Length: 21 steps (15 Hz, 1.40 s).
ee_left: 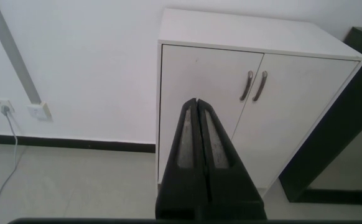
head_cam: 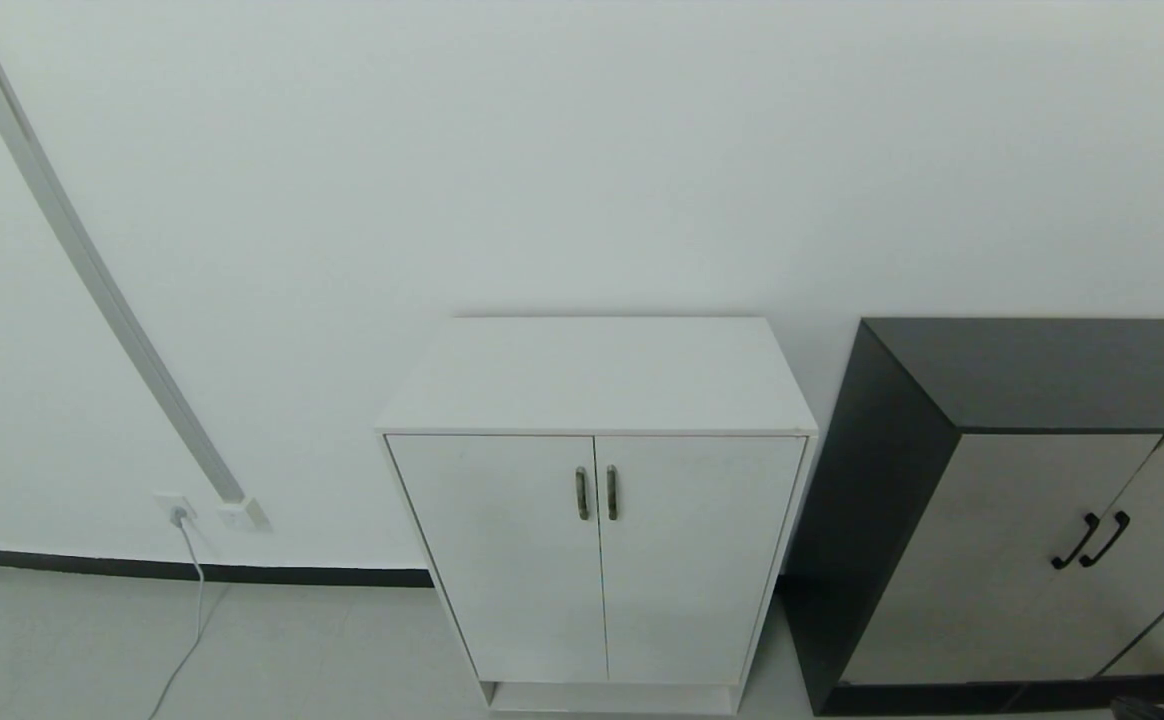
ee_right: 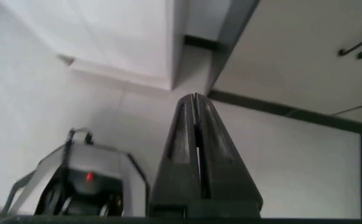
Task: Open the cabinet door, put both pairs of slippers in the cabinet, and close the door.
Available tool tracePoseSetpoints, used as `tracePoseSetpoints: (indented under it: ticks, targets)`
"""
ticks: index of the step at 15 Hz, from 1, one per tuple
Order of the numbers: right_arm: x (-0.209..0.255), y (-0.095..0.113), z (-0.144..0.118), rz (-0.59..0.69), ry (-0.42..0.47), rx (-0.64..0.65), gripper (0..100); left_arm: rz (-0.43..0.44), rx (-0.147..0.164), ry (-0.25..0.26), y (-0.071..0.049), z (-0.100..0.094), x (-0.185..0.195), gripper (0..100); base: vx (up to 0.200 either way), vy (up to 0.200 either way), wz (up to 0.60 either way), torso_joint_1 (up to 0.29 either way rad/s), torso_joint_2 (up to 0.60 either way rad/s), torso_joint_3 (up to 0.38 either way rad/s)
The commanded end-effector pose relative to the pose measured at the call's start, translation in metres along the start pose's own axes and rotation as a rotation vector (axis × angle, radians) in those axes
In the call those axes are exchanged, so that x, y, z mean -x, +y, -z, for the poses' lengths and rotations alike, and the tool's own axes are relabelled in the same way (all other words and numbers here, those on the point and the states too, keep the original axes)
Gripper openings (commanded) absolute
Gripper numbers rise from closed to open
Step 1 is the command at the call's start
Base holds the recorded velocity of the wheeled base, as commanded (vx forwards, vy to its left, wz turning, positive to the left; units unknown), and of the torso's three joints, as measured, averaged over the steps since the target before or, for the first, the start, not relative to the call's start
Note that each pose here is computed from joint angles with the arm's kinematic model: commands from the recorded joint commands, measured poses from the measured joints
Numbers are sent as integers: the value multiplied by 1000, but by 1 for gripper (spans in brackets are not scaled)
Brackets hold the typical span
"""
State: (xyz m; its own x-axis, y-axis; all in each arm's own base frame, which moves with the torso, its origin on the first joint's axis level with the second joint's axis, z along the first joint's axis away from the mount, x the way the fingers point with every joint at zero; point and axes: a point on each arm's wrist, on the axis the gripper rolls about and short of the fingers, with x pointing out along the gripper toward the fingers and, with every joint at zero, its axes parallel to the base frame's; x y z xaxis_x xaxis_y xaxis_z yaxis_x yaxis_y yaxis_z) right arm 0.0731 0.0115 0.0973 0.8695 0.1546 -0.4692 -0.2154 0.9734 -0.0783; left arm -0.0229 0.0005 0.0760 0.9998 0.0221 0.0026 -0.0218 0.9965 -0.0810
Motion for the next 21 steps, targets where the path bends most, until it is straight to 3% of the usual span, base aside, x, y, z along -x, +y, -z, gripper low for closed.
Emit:
tracePoseSetpoints:
  ticks: [1, 5, 10, 15, 21]
  targets:
    - [29, 4, 18, -41, -80, 11, 0, -1, 0, -1, 0, 0, 0, 0, 0, 0, 0, 0, 0, 0]
    - [46, 8, 41, -92, -86, 18, 0, -1, 0, -1, 0, 0, 0, 0, 0, 0, 0, 0, 0, 0]
    - [48, 9, 47, -184, -87, 43, 0, -4, 0, -1, 0, 0, 0, 0, 0, 0, 0, 0, 0, 0]
    - [50, 8, 48, -50, -106, -23, 0, -4, 0, -1, 0, 0, 0, 0, 0, 0, 0, 0, 0, 0]
    - [64, 11, 55, 116, -306, -59, 0, -4, 2, -1, 0, 0, 0, 0, 0, 0, 0, 0, 0, 0]
